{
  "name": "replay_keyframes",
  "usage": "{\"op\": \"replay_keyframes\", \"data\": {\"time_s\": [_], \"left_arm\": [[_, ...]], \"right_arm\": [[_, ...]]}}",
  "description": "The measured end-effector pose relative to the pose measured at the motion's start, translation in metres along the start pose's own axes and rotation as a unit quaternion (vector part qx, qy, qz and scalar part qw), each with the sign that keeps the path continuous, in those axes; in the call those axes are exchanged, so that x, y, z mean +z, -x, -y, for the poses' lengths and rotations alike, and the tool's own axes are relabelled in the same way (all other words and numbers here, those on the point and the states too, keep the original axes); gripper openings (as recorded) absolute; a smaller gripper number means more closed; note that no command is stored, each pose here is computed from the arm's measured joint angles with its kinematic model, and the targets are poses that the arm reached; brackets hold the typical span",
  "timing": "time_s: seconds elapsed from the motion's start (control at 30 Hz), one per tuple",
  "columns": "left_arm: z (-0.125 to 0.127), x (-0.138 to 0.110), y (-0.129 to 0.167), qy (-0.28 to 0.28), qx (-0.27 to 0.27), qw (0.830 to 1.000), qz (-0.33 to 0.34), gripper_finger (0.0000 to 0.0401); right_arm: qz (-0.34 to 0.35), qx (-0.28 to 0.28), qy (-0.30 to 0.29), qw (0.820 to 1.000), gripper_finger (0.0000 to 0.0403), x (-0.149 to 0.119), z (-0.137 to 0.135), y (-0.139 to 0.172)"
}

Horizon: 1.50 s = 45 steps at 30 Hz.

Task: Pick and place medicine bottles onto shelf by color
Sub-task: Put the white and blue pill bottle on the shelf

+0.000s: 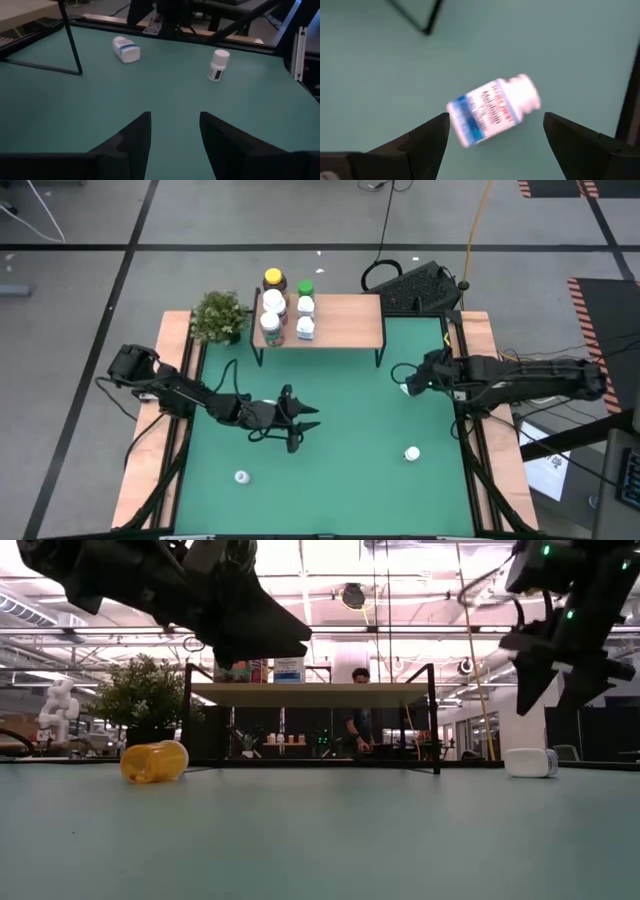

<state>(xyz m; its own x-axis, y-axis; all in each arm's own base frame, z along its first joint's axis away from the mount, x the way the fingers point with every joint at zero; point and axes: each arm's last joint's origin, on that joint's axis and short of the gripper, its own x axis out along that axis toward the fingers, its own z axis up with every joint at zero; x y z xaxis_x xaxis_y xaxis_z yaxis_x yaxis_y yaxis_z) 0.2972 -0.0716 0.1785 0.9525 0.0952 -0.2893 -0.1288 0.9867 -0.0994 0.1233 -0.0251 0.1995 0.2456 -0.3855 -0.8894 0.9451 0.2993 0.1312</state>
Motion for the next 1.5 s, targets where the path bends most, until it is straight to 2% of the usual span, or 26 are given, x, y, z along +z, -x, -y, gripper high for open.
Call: {"op": "replay_keyframes", "data": {"time_s": [0.13,0.33,0.5,0.67,0.83,0.93,1.03,1.13,1.23,1.5], "left_arm": [[0.0,-0.001,0.0,-0.008,0.001,1.0,-0.004,0.0171],[-0.002,0.0,0.0,-0.032,0.01,0.999,-0.002,0.0169],[-0.009,0.001,-0.003,-0.029,0.023,0.999,-0.002,0.0172],[-0.011,0.0,-0.003,-0.024,0.027,0.999,-0.006,0.0173],[-0.011,-0.001,-0.003,-0.019,0.028,0.999,-0.013,0.0173],[-0.012,-0.003,-0.003,-0.02,0.03,0.999,-0.023,0.0173],[-0.012,-0.005,-0.003,-0.014,0.033,0.999,-0.032,0.0173],[-0.013,-0.005,-0.003,0.007,0.046,0.999,-0.027,0.0173],[-0.013,-0.002,-0.003,0.021,0.06,0.998,-0.013,0.0173],[-0.015,0.017,-0.004,0.052,0.06,0.994,0.077,0.0173]], "right_arm": [[0.012,-0.002,-0.058,0.998,0.0318,-0.001,0.004,-0.019],[-0.006,0.057,-0.129,0.99,0.0318,-0.009,0.008,-0.05],[-0.036,0.054,-0.15,0.987,0.0318,-0.024,0.021,-0.07],[-0.047,0.047,-0.097,0.993,0.0314,-0.03,0.027,-0.076],[-0.052,0.051,-0.036,0.997,0.0271,-0.034,0.026,-0.075],[-0.032,0.061,0.01,0.998,0.0241,-0.037,0.022,-0.074],[0.014,0.094,0.067,0.993,0.0236,-0.038,0.012,-0.071],[0.083,0.149,0.119,0.978,0.0236,-0.04,-0.004,-0.065],[0.182,0.196,0.152,0.951,0.0243,-0.041,-0.021,-0.051],[0.331,0.249,0.262,0.872,0.024,-0.067,-0.045,-0.02]]}}
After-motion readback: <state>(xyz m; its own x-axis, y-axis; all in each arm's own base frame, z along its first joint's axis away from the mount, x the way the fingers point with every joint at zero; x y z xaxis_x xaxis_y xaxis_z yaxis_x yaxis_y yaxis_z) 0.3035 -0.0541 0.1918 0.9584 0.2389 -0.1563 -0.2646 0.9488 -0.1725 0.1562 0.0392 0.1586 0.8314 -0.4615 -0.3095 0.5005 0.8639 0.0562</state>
